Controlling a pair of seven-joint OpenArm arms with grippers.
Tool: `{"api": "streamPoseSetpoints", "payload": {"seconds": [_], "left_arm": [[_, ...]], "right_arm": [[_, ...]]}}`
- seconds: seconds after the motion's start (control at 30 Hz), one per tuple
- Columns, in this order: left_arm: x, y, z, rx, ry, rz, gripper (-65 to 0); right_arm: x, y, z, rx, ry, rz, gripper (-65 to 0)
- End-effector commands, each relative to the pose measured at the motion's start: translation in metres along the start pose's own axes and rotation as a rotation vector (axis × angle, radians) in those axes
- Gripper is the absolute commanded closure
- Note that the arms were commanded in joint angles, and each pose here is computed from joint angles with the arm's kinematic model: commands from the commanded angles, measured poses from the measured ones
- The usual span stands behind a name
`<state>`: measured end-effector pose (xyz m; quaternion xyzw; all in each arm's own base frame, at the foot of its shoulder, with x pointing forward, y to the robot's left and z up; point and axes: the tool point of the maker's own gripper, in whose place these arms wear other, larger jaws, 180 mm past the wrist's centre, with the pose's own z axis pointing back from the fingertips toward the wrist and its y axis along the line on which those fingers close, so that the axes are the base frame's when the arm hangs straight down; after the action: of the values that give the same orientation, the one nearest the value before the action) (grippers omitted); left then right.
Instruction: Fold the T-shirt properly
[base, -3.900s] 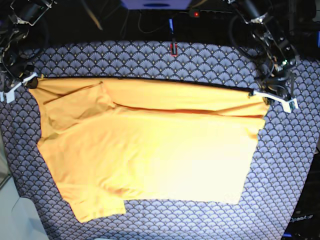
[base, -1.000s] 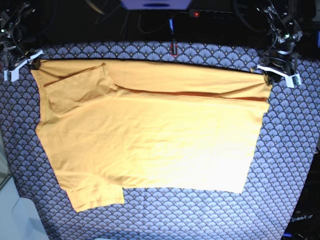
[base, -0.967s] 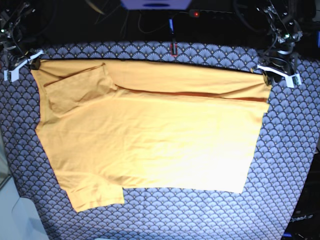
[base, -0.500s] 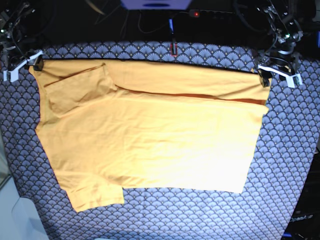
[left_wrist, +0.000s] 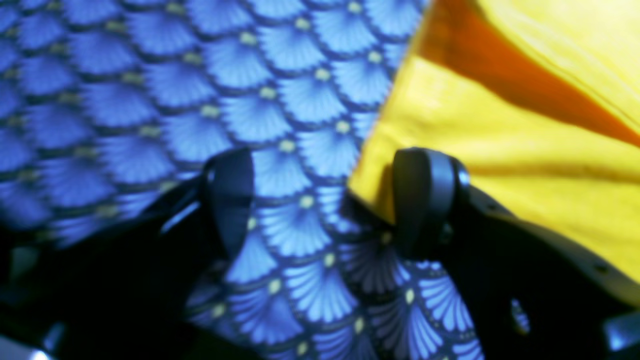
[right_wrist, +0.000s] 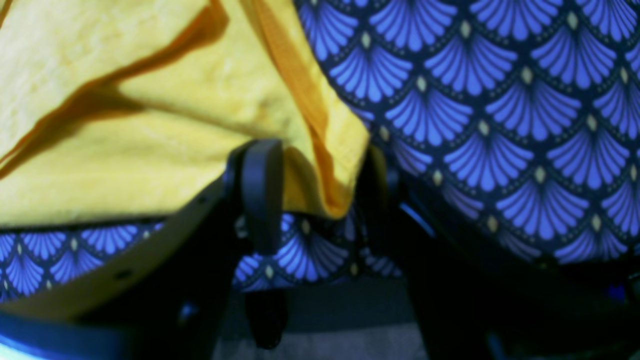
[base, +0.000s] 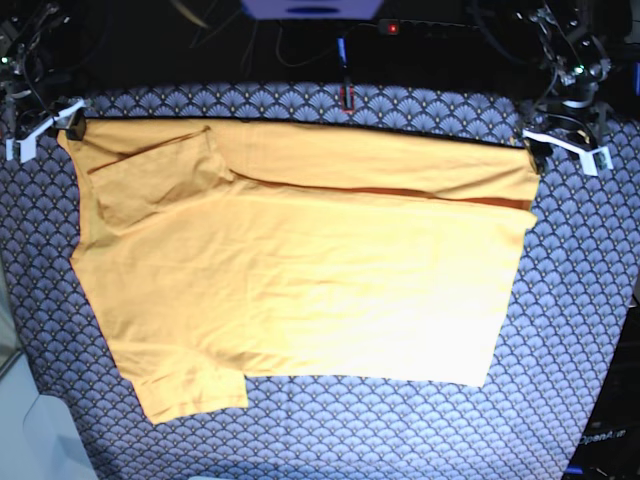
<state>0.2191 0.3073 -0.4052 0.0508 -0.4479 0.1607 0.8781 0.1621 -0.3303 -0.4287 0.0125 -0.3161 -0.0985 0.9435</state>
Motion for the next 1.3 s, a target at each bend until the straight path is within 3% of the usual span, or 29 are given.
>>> {"api": "streamPoseSetpoints", "payload": {"seconds": [0.0, 0.27, 0.67, 0.83, 1.27], "left_arm": [[0.020, -0.001, 0.002, -0.005, -0.064, -0.011, -42.9], [0.022, -0.001, 0.003, -0.007, -0.067, -0.013, -42.9], [0.018, -0.014, 0.003, -0.062, -0.062, -0.027, -42.9], [0.018, -0.014, 0.004, -0.063, -0.063, -0.029, -42.9], [0.020, -0.014, 0.007, -0.063, -0.068, -0.038, -42.9]], "right_arm": [[-0.014, -0.011, 0.004, -0.039, 0.071, 0.013, -27.6], [-0.013, -0.012, 0.005, -0.041, 0.069, 0.016, -34.1], [-0.017, -0.017, 0.008, -0.058, 0.068, -0.010, -34.0], [-0.015, -0.037, 0.019, -0.110, 0.044, -0.042, -34.0], [0.026, -0.048, 0.040, -0.166, -0.032, 0.066, -34.0]]}}
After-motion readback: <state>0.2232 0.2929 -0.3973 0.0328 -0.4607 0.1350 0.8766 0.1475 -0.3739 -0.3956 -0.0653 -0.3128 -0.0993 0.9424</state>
